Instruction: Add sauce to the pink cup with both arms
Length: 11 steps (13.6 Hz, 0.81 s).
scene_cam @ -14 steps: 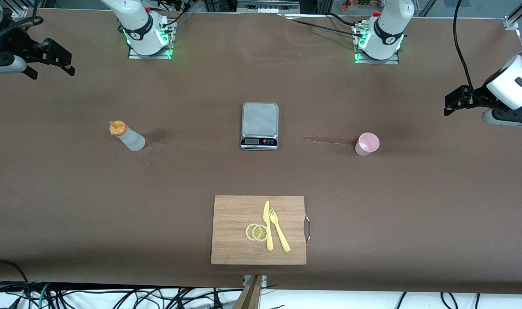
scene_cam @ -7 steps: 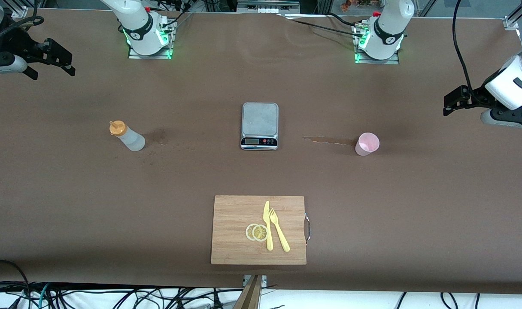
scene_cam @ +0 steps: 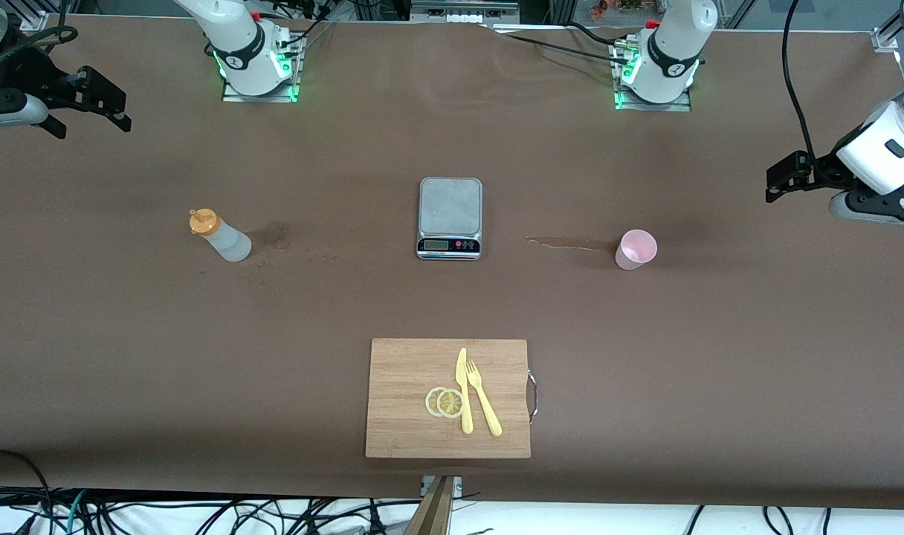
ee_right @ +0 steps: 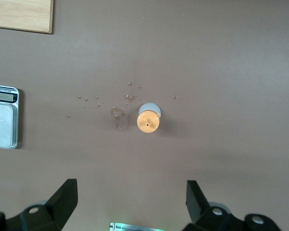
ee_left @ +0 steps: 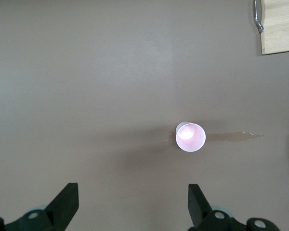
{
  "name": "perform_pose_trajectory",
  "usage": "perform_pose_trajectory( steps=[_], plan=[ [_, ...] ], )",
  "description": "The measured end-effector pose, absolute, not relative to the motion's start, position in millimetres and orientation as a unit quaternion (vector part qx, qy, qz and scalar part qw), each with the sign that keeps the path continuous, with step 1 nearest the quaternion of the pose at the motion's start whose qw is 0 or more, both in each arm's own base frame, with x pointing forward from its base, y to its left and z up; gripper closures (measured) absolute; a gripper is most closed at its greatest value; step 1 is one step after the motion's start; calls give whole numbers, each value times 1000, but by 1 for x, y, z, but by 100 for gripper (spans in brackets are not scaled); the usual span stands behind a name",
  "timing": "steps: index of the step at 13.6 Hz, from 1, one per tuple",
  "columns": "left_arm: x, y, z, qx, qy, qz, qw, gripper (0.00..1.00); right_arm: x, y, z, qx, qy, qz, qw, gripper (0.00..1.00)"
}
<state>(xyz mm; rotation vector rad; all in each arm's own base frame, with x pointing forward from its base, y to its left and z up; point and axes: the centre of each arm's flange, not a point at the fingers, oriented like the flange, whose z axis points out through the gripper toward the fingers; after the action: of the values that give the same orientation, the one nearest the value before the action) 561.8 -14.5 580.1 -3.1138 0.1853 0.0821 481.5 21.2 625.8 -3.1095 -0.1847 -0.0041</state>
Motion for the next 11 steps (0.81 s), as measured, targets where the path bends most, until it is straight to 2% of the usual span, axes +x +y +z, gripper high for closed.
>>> perform_pose_trajectory(
  steps=[11],
  plan=[
    [573, -19, 554, -996, 64, 58, 8, 0, 482, 26, 637, -998, -65, -18, 13, 0]
  ],
)
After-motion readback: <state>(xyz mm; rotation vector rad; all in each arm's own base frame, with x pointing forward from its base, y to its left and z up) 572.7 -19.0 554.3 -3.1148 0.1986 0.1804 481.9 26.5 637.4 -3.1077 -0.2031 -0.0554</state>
